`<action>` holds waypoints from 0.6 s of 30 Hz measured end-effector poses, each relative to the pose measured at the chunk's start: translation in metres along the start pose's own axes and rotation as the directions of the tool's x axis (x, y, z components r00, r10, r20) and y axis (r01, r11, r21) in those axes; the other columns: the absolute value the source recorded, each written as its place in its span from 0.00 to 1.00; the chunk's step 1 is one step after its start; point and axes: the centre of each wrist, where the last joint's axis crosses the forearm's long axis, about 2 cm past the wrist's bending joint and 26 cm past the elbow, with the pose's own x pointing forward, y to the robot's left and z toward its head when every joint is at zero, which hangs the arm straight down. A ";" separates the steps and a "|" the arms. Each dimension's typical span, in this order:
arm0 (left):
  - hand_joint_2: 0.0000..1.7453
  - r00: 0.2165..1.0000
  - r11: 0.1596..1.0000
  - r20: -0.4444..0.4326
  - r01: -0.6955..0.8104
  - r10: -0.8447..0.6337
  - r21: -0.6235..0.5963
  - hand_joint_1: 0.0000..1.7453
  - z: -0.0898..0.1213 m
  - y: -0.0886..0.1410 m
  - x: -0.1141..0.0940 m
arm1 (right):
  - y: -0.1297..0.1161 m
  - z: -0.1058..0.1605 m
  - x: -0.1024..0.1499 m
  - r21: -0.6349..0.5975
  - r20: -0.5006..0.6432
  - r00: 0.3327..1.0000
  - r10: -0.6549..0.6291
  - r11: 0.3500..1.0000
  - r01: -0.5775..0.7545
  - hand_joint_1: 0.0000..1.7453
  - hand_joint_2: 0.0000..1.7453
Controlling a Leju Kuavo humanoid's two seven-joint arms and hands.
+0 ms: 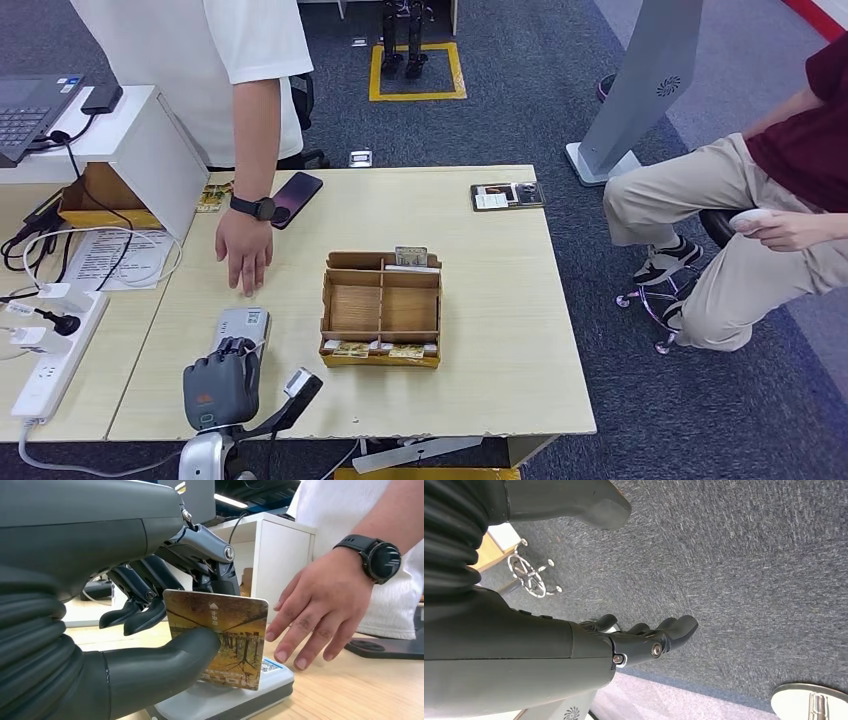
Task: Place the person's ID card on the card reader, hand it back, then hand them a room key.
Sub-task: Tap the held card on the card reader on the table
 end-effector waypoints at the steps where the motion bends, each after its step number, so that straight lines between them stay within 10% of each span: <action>1: 1.00 1.000 1.000 0.002 0.001 -0.001 -0.005 1.00 0.000 -0.001 0.000 | 0.000 0.000 0.000 0.000 0.000 1.000 0.000 1.000 0.000 0.00 1.00; 18: 1.00 0.999 0.996 0.033 0.028 -0.025 -0.087 1.00 -0.001 -0.014 -0.001 | 0.000 0.000 0.000 0.012 0.002 1.000 -0.001 1.000 0.001 0.00 1.00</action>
